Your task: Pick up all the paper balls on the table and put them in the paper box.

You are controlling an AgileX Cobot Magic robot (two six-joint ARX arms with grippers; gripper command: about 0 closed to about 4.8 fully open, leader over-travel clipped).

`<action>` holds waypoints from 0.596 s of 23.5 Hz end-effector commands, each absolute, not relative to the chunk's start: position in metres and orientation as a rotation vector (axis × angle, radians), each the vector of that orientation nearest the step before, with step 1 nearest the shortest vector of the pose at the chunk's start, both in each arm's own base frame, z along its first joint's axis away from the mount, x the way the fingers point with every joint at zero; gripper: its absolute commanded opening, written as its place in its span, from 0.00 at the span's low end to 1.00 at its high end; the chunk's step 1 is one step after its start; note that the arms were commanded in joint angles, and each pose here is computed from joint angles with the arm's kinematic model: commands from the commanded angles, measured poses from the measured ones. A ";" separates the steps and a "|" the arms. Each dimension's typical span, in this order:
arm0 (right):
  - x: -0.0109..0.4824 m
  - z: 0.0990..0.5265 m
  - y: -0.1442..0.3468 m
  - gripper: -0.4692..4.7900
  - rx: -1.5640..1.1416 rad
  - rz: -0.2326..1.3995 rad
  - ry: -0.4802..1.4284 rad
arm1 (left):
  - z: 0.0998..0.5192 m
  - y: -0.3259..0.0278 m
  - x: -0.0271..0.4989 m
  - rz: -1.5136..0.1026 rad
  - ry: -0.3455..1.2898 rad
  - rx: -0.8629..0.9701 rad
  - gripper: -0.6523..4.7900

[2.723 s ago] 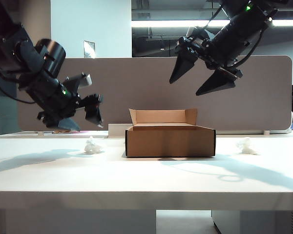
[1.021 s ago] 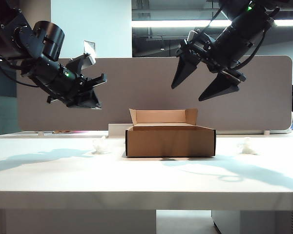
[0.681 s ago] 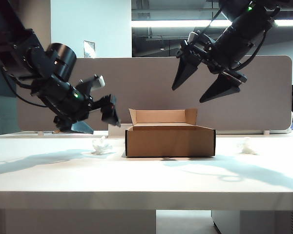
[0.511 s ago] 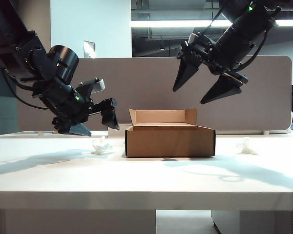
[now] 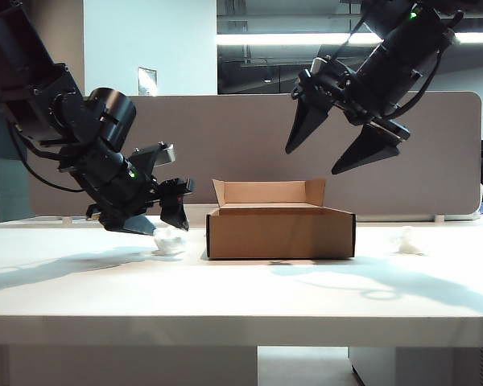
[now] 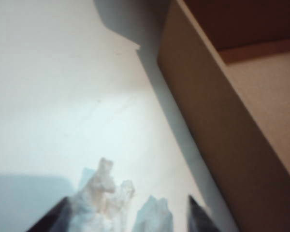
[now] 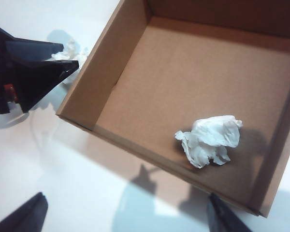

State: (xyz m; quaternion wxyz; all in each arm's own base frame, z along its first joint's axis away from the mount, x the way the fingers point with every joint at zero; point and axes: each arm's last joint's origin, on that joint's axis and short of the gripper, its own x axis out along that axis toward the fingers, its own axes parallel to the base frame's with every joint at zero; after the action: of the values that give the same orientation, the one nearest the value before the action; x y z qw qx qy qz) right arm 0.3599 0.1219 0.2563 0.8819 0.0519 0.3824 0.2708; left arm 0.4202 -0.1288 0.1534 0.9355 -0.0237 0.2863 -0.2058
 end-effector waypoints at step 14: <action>0.358 0.259 0.122 0.99 0.108 0.565 0.811 | 0.158 -0.131 0.422 -0.419 0.559 -0.044 0.14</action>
State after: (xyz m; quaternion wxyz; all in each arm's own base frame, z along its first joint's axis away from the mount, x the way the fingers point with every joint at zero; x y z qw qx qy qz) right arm 0.3574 0.1211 0.2538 0.8752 0.0519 0.3995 0.2677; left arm 0.4220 -0.1310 0.1466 0.9346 -0.0198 0.2934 -0.2000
